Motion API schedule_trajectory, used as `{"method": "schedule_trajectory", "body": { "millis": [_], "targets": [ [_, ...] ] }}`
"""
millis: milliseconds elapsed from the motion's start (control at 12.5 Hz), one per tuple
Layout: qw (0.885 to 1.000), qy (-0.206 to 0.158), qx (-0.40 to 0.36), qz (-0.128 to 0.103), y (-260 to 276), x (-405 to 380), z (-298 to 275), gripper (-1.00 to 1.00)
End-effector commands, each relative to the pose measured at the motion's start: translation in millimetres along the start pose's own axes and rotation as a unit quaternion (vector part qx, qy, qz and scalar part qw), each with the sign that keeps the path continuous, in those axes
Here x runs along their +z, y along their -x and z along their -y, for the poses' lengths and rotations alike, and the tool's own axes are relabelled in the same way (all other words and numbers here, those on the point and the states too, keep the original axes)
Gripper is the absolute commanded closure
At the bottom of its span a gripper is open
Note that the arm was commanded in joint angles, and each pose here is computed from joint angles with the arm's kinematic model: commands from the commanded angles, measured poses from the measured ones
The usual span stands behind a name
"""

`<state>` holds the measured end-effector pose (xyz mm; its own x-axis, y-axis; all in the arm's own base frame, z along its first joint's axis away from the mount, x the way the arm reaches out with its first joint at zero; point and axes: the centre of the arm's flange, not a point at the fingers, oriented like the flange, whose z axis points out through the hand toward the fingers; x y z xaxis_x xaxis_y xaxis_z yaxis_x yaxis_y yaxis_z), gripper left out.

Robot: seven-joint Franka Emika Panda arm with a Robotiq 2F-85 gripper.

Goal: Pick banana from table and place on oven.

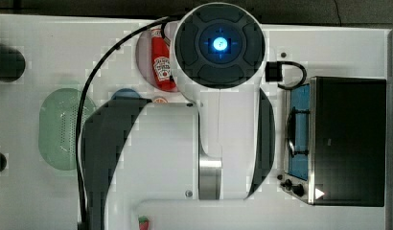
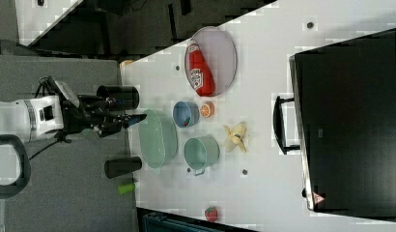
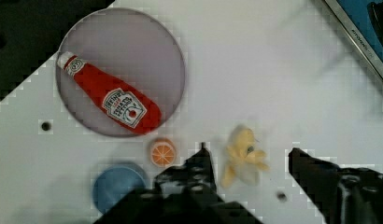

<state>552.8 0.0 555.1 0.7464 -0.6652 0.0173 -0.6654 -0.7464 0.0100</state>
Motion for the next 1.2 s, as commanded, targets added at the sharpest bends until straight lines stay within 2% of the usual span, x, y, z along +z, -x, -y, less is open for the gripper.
{"method": "schedule_trajectory", "body": {
  "millis": [80, 240, 480, 640, 880, 1200],
  "targets": [
    [0.993, -0.016, 0.114, -0.003, 102, -79, -129, -0.58],
    [0.993, -0.016, 0.113, -0.003, 102, -79, -129, -0.99],
    [0.994, -0.013, 0.112, -0.002, 102, -76, -127, -1.00],
    [0.994, 0.000, 0.111, 0.010, 97, -59, -122, -1.00],
    [0.993, 0.021, 0.109, 0.028, 80, -15, -104, -1.00],
    [0.994, 0.025, 0.102, 0.027, 58, 60, -74, -1.00]
  ]
}}
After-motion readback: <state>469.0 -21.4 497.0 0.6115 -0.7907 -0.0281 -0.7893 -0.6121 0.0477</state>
